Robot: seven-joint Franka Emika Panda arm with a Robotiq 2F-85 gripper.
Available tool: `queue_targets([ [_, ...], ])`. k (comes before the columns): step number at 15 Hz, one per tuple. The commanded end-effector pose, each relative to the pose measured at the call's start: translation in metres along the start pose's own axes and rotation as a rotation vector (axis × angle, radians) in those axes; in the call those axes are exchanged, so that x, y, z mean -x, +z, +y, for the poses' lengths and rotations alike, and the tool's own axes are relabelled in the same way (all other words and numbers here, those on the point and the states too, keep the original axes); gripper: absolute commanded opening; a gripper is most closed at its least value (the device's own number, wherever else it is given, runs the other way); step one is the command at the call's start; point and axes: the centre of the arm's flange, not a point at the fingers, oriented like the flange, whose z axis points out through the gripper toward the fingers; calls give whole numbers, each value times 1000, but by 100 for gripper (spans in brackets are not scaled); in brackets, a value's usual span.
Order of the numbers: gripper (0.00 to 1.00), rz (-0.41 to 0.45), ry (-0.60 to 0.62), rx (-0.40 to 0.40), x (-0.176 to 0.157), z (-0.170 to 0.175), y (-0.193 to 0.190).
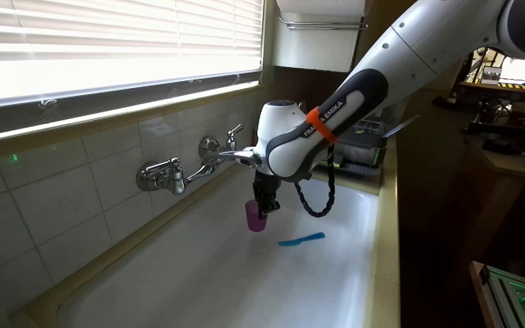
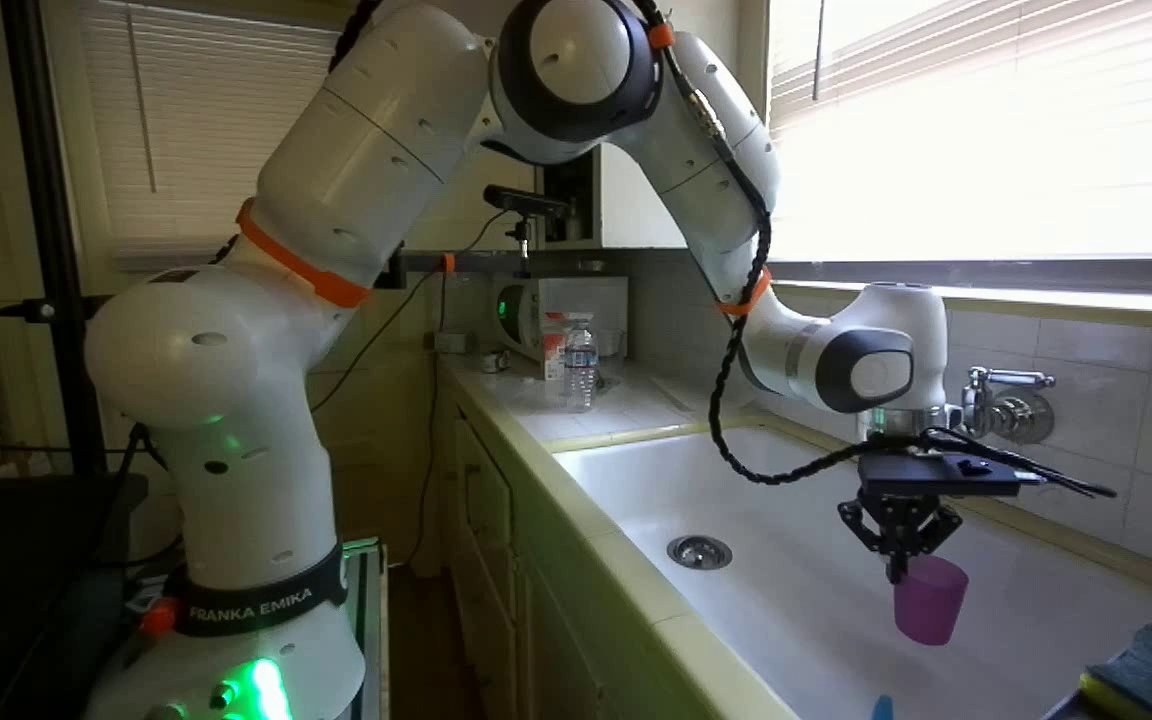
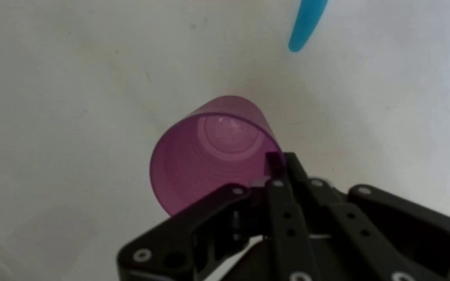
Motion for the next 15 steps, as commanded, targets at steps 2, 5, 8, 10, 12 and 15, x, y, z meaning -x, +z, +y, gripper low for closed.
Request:
queue_targets([
  [2, 1, 19, -25, 16, -10, 13, 26],
  [5, 1, 23, -29, 7, -13, 12, 36],
  [8, 1, 23, -29, 3, -13, 10, 39],
  [10, 1, 19, -27, -9, -12, 8, 39],
  [12, 1, 22, -6, -33, -11, 6, 39],
  [15, 1, 30, 28, -56, -9, 6, 39],
])
